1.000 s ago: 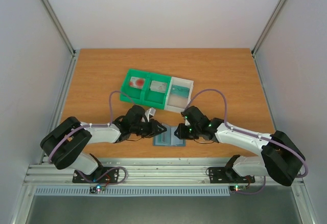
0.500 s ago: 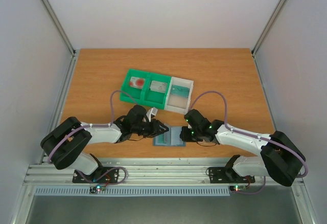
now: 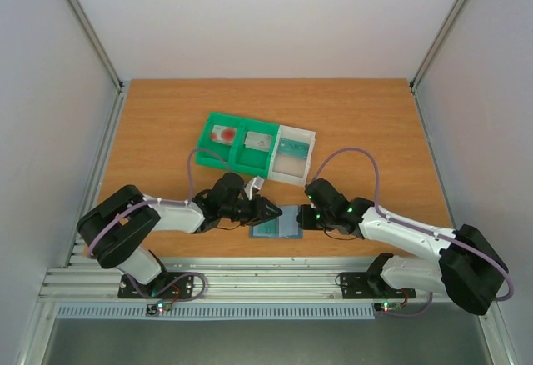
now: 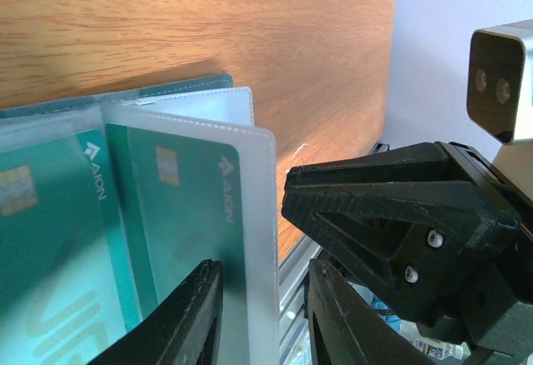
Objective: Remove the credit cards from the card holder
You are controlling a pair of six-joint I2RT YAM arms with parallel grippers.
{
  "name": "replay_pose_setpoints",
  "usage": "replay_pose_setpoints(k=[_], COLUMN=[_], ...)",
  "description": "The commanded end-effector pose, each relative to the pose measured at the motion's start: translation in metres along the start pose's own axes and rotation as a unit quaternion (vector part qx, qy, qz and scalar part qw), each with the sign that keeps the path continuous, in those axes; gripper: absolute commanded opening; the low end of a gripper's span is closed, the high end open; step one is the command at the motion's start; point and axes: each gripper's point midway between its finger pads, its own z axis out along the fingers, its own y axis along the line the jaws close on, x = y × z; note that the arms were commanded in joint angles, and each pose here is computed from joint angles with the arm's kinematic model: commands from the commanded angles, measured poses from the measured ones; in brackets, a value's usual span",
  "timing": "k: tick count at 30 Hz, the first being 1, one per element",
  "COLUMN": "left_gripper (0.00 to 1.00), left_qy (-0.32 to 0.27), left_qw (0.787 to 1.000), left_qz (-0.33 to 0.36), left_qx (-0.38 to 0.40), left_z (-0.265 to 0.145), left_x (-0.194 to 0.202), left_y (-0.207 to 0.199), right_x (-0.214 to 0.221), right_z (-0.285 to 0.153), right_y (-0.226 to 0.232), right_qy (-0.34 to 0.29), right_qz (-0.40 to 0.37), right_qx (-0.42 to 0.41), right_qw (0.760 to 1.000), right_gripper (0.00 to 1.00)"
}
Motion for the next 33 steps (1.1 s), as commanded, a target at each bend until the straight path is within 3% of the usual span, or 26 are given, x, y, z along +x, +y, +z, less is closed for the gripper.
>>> replay_pose_setpoints(k=[1, 18, 33], left_gripper=[0.29, 0.34, 0.42], left_qy=[-0.006, 0.008, -0.031], left_qw=[0.999, 0.998, 0.996], left_qz=[0.02, 0.021, 0.058], left_qx=[0.034, 0.058, -0.061], left_z=[0.006, 0.016, 0.0], left_x=[-0.007, 0.0, -0.006], left_y=[-0.021, -0.028, 0.009], right_x=[0.0, -0.009, -0.008], right_z=[-0.007, -0.031, -0.018], right_y=[-0.008, 0.003, 0.022], right_qy=[-0.014, -0.037, -0.009], right_qz=[0.003, 0.007, 0.018], right_qx=[0.017, -0.007, -0.041], right_qw=[1.0, 0.999, 0.999], right_gripper=[0.19, 0.2, 0.19])
